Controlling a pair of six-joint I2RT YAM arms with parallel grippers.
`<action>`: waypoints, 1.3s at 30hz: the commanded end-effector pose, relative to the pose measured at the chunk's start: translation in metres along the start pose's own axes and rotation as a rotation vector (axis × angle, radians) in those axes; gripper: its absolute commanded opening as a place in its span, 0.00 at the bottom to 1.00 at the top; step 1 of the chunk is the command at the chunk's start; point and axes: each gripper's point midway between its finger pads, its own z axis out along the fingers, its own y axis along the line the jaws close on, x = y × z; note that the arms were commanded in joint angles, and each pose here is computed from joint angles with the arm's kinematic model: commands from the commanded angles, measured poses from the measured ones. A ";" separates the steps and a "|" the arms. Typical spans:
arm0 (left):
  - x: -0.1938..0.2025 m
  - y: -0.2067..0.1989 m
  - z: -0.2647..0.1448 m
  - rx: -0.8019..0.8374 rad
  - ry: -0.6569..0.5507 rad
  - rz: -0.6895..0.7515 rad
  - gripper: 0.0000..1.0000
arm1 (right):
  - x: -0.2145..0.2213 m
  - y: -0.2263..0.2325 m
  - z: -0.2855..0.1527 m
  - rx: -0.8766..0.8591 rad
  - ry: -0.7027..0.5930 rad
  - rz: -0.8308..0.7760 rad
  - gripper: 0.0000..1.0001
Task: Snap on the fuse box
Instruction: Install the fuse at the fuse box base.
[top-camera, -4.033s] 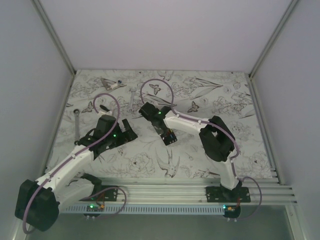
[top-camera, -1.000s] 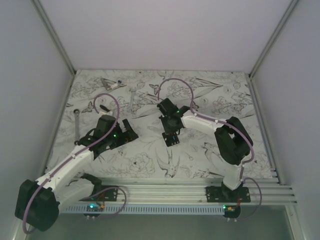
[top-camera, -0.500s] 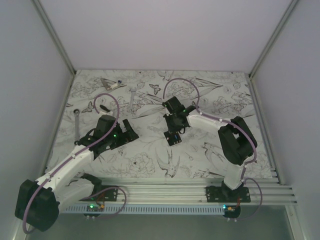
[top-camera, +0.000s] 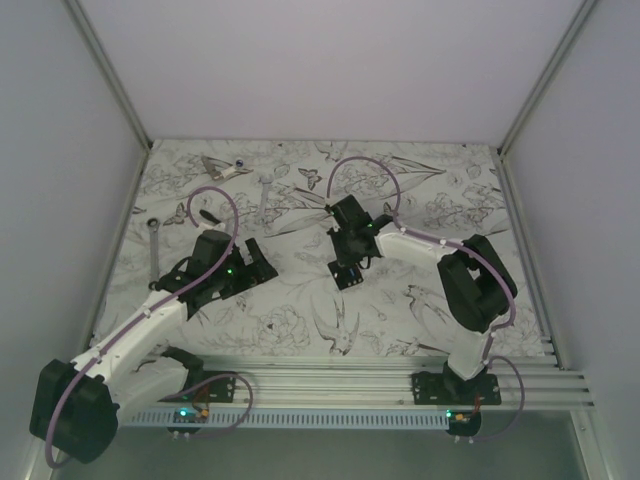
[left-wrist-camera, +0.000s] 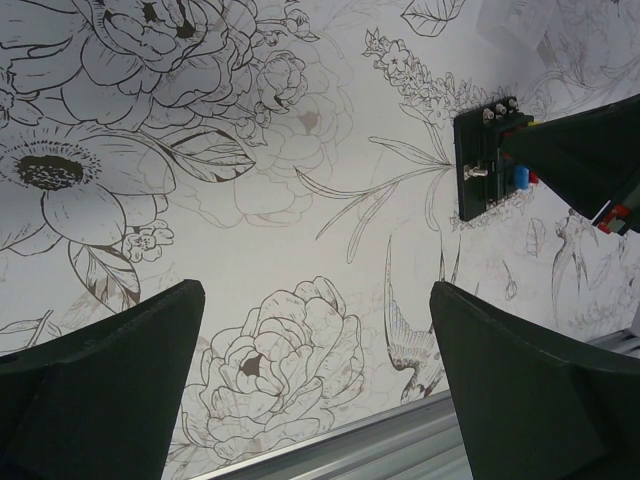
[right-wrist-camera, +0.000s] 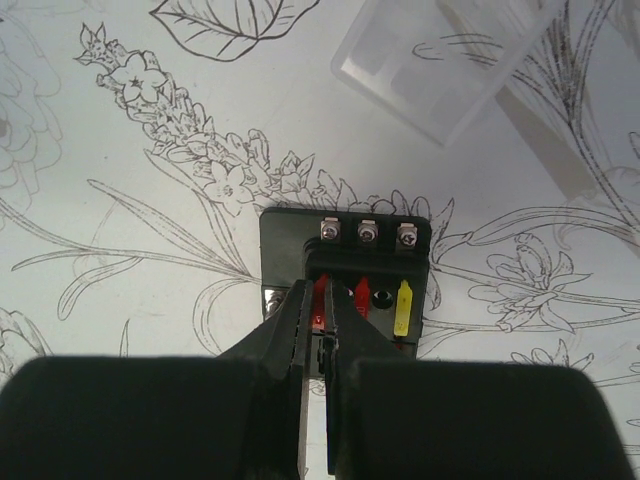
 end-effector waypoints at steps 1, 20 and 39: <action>-0.001 -0.003 -0.005 0.009 0.003 -0.016 1.00 | 0.064 -0.044 0.017 0.194 0.199 -0.039 0.00; -0.001 -0.004 -0.006 0.014 0.002 -0.022 1.00 | -0.008 0.001 -0.030 0.140 -0.016 -0.100 0.26; 0.000 -0.003 -0.003 0.005 0.011 -0.020 1.00 | 0.001 0.000 -0.020 0.211 0.014 -0.122 0.21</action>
